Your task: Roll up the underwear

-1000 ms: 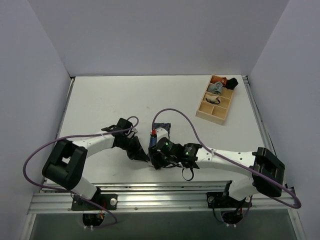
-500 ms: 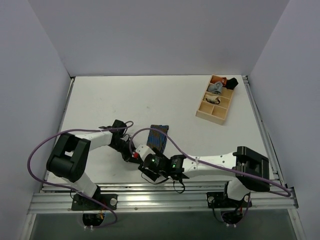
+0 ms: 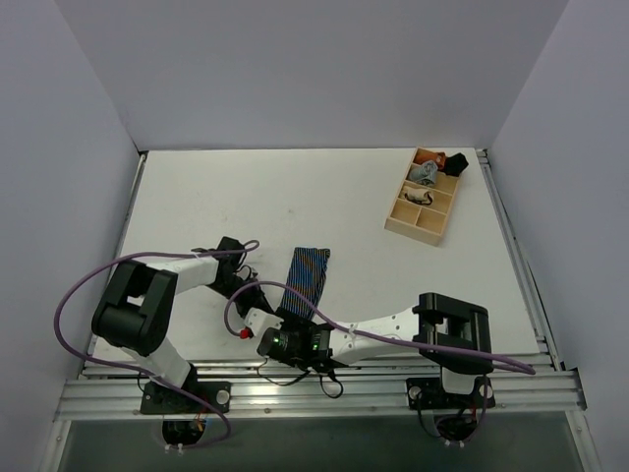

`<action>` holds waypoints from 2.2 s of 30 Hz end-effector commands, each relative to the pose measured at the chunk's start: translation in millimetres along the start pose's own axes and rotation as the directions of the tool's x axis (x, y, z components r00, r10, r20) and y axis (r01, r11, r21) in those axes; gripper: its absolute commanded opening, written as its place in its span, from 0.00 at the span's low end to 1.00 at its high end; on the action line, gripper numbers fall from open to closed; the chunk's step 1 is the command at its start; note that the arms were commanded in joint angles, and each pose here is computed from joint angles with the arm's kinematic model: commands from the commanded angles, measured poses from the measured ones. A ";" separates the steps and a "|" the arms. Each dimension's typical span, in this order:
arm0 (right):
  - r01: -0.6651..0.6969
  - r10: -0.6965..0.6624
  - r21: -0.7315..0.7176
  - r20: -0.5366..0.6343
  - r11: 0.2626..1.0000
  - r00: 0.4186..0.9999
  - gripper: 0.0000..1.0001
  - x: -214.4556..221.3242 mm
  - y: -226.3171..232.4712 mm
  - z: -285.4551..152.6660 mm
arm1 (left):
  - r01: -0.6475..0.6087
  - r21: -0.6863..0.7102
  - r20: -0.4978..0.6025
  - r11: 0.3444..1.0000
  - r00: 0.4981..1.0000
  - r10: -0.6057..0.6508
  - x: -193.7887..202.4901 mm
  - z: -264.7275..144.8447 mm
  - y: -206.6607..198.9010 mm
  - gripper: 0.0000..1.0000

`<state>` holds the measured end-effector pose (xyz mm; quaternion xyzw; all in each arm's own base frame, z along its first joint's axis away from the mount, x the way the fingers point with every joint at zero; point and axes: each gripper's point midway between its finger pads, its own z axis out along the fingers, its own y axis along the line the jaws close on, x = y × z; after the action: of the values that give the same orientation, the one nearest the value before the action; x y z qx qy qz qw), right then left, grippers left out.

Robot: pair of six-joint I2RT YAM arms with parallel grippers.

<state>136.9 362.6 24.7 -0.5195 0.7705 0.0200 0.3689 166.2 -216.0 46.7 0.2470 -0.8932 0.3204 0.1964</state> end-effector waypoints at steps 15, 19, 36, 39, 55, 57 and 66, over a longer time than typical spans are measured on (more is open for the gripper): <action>0.061 -0.060 -0.055 0.026 0.997 0.998 0.00 -17.7 3.1 1.0 | -0.023 0.032 0.058 0.999 0.998 0.021 -14.2 -39.2 -10.9 0.33; -0.015 0.004 -0.244 -0.047 0.970 0.999 0.00 -19.6 16.9 1.9 | -0.044 -0.041 0.220 0.998 0.974 0.052 -40.3 -72.2 -8.7 0.50; -0.531 0.436 -0.606 -0.313 0.592 0.844 0.00 -21.4 -13.7 38.9 | -0.076 0.065 0.343 0.995 0.938 0.049 -55.3 -68.4 8.2 0.54; -0.584 0.486 -0.628 -0.347 0.514 0.802 0.00 -20.3 -18.3 45.2 | -0.143 0.146 0.340 0.979 0.937 0.086 -52.9 -66.6 -7.0 0.54; -0.716 0.571 -0.624 -0.478 0.314 0.667 0.00 -1.9 -37.6 66.8 | -0.224 0.187 0.362 0.956 0.921 0.145 -55.2 -44.2 -11.4 0.50; -0.726 0.573 -0.622 -0.494 0.293 0.654 0.00 0.9 -37.7 69.3 | -0.242 0.195 0.375 0.950 0.914 0.156 -55.1 -42.7 -14.1 0.51; -0.748 0.581 -0.619 -0.526 0.240 0.621 0.00 2.1 -40.5 76.1 | -0.253 0.177 0.380 0.951 0.909 0.171 -62.2 -22.9 -17.3 0.51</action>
<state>199.6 384.2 16.5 -0.2637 0.8158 0.5136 -0.0334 220.4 -186.1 44.3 0.2324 -0.8940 0.3826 -0.0177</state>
